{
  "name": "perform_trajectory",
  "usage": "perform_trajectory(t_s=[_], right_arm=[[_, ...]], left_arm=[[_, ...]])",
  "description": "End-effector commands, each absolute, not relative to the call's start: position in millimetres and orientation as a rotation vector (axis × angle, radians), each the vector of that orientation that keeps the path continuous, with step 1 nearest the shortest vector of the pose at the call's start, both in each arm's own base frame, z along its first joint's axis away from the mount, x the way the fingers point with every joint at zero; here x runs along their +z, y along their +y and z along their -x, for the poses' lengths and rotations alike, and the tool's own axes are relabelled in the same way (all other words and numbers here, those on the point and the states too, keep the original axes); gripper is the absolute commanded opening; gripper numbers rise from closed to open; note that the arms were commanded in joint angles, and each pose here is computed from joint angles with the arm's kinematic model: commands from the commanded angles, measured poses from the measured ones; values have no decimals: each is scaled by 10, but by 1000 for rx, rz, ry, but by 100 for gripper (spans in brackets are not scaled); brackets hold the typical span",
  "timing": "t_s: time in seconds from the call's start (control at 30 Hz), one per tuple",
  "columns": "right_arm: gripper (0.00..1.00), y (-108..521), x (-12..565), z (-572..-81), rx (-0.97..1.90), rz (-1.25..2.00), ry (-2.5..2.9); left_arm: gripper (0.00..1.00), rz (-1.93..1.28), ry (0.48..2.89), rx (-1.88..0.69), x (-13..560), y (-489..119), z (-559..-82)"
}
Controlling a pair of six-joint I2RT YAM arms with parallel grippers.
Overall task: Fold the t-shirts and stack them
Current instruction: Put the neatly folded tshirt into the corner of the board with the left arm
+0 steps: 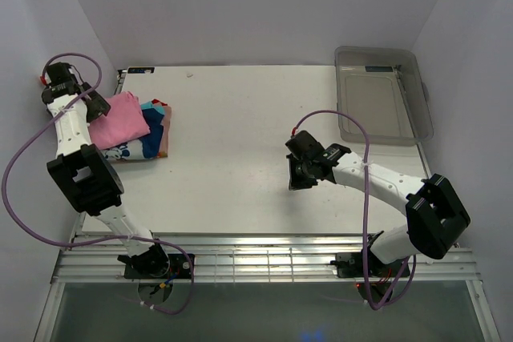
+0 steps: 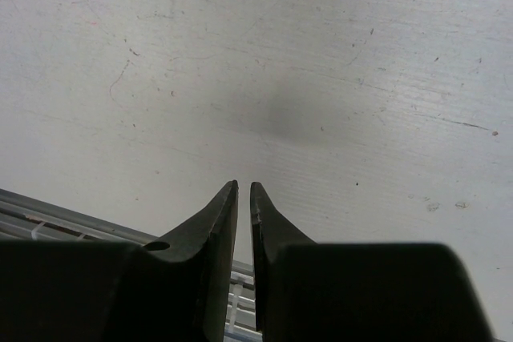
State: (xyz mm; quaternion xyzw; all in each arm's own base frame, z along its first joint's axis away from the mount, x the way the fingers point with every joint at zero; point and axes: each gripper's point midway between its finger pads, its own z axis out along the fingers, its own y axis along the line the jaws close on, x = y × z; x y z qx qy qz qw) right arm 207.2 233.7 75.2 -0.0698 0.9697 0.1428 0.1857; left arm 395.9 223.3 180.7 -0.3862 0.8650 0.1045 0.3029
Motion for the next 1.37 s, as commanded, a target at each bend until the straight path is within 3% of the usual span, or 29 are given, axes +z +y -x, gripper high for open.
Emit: perform_trajectory(t_s=[0.0, 0.23, 0.37, 0.53, 0.63, 0.8, 1.07, 1.33], right_arm=[[18, 2312, 825, -2067, 398, 167, 2717], [18, 2392, 860, -2112, 426, 178, 2709], [18, 2418, 933, -2137, 450, 174, 2684], [19, 2492, 1348, -2328, 460, 174, 2591], [20, 2521, 1488, -2414, 437, 195, 2572], [20, 2546, 1395, -2371, 443, 213, 2610], [20, 2514, 1387, -2312, 474, 184, 2595], [22, 2562, 1904, -2433, 546, 182, 2446]], left_arm=[[98, 1020, 2259, 170, 1914, 2066, -4042], [98, 709, 2092, 203, 2785, 1341, -4435], [98, 614, 1782, 176, 3618, 969, -4319], [98, 629, 1774, 36, 3443, 641, -3912], [98, 632, 1843, 102, 3090, 666, -3804], [98, 626, 1842, 244, 3124, 842, -3667], [98, 516, 1933, -77, 2984, 326, -3827], [98, 443, 1974, -186, 2850, 117, -3749]])
